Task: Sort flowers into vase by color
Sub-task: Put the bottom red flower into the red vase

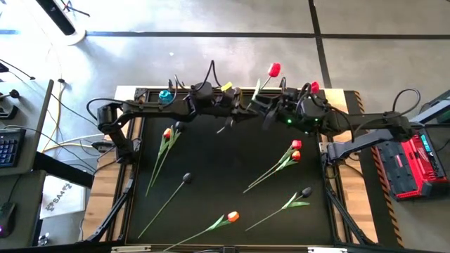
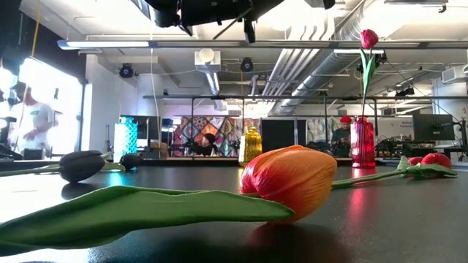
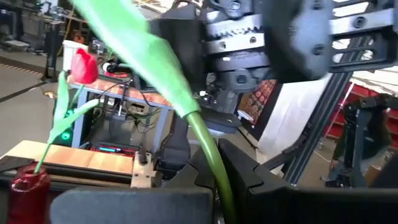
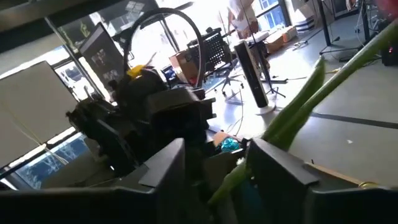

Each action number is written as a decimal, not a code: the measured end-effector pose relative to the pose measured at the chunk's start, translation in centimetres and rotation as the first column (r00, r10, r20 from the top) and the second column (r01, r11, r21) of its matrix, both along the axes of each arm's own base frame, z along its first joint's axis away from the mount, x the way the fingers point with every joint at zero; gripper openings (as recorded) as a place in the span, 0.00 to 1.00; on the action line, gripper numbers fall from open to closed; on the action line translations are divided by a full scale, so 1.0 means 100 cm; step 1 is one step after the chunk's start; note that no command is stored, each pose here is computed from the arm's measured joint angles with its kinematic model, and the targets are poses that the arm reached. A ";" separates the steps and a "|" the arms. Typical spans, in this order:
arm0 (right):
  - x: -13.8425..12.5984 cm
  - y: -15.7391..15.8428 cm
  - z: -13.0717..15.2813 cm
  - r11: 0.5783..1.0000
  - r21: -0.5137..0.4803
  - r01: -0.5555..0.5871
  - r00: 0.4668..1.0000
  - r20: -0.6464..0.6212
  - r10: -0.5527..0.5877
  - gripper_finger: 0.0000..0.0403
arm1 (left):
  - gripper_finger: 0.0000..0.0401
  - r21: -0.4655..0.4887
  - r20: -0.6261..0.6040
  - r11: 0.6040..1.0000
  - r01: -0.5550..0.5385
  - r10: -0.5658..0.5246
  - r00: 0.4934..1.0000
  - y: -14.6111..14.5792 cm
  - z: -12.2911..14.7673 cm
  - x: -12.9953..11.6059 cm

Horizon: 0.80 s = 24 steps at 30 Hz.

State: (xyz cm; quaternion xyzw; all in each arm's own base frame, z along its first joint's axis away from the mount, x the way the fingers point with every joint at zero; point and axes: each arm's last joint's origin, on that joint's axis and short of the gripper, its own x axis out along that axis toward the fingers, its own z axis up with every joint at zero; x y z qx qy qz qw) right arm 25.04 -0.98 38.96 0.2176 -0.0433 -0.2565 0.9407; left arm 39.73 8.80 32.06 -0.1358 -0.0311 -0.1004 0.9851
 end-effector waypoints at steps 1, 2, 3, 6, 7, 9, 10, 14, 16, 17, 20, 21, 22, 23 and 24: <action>0.000 0.000 0.000 1.000 -0.002 -0.002 1.000 -0.002 0.002 0.35 | 0.00 0.002 0.000 1.000 0.004 -0.004 1.000 -0.001 0.000 0.000; 0.000 0.000 0.000 1.000 -0.002 -0.003 1.000 -0.002 0.003 0.30 | 0.00 0.002 -0.001 1.000 0.006 -0.006 1.000 -0.001 0.000 0.000; 0.000 0.000 0.000 1.000 -0.002 -0.003 1.000 -0.003 0.003 0.25 | 0.00 0.003 -0.001 1.000 0.008 -0.008 1.000 -0.002 0.000 0.000; 0.000 0.000 -0.001 1.000 -0.002 -0.003 1.000 -0.014 0.003 0.09 | 0.00 0.003 0.000 1.000 0.014 -0.014 1.000 -0.004 0.000 0.001; 0.000 0.000 -0.002 1.000 -0.002 -0.003 1.000 -0.018 0.003 0.05 | 0.00 0.003 -0.001 1.000 0.016 -0.016 1.000 -0.005 0.000 0.001; 0.000 0.000 -0.002 1.000 -0.011 -0.004 1.000 -0.027 0.004 0.02 | 0.00 0.003 -0.001 1.000 0.019 -0.019 1.000 -0.006 0.000 0.001; 0.000 0.000 -0.002 1.000 -0.010 -0.005 1.000 -0.029 0.005 0.03 | 0.00 0.000 -0.001 1.000 0.020 -0.020 1.000 -0.006 0.000 0.001; 0.000 0.000 -0.004 1.000 -0.003 -0.003 0.999 -0.042 0.003 0.01 | 0.00 -0.007 -0.009 1.000 0.018 -0.018 1.000 -0.006 -0.001 0.001; 0.000 0.000 -0.005 1.000 0.000 -0.002 0.999 -0.052 0.002 0.01 | 0.00 -0.008 -0.012 1.000 0.017 -0.017 1.000 -0.006 -0.001 0.001; 0.000 0.000 -0.006 1.000 0.001 -0.002 0.998 -0.059 0.002 0.00 | 0.00 -0.009 -0.015 1.000 0.017 -0.017 1.000 -0.006 -0.002 0.002; 0.000 0.000 -0.007 1.000 0.000 -0.001 0.997 -0.078 0.001 0.00 | 0.00 -0.012 -0.027 1.000 0.015 -0.015 1.000 -0.006 -0.003 0.002; -0.001 0.000 -0.008 1.000 0.002 0.000 0.997 -0.083 0.000 0.00 | 0.00 -0.014 -0.035 1.000 0.014 -0.014 0.999 -0.006 -0.004 0.002; -0.001 0.000 -0.009 1.000 0.003 0.000 0.996 -0.090 0.000 0.00 | 0.00 -0.017 -0.048 1.000 0.013 -0.014 0.999 -0.006 -0.005 0.002; -0.001 0.000 -0.009 1.000 0.003 -0.001 0.995 -0.098 0.001 0.00 | 0.00 -0.020 -0.064 1.000 0.013 -0.014 0.998 -0.006 -0.006 0.002; -0.001 0.000 -0.010 1.000 0.003 -0.002 0.994 -0.106 0.003 0.00 | 0.00 -0.025 -0.080 1.000 0.013 -0.014 0.997 -0.006 -0.008 0.002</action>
